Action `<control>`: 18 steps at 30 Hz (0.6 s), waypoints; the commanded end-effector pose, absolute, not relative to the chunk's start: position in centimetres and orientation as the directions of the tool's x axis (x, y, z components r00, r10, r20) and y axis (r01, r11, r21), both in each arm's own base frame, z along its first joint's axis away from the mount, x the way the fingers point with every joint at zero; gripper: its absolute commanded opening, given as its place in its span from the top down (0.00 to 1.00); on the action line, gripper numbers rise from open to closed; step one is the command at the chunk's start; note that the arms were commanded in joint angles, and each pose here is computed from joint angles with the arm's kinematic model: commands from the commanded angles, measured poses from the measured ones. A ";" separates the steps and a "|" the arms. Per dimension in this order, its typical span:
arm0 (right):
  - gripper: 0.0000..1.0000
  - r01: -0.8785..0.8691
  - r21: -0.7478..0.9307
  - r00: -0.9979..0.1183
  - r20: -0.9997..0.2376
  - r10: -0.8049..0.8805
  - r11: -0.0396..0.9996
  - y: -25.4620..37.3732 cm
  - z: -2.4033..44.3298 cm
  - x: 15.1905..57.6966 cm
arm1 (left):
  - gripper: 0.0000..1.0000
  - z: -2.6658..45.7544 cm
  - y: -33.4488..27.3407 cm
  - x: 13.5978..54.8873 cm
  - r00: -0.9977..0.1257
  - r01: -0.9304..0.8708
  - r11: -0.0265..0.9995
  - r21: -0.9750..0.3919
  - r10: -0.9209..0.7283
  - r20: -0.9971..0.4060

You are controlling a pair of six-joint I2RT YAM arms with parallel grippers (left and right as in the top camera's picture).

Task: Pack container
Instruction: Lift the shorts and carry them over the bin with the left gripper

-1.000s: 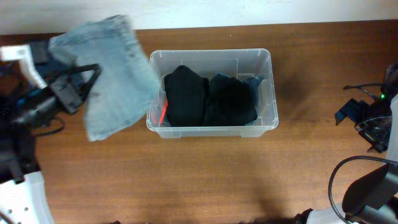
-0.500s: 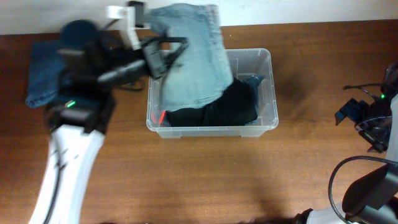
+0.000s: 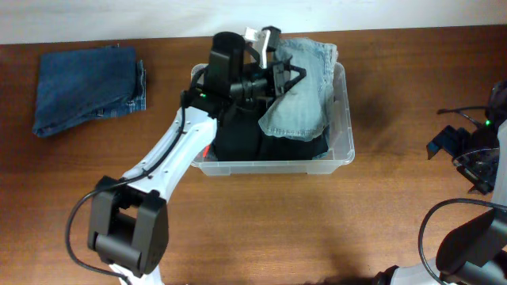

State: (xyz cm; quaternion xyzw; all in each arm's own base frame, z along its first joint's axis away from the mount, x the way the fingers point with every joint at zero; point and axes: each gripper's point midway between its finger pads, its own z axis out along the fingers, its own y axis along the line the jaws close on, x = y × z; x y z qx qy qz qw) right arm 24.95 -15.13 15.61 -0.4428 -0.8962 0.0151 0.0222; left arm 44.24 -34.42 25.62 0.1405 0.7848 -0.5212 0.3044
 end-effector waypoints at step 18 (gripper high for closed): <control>0.02 0.800 -0.047 -0.597 0.022 0.802 0.598 -15.2 15.7 24.8 | 0.98 21.0 -28.3 45.4 -0.904 0.247 0.569 -0.784 -0.157 -0.399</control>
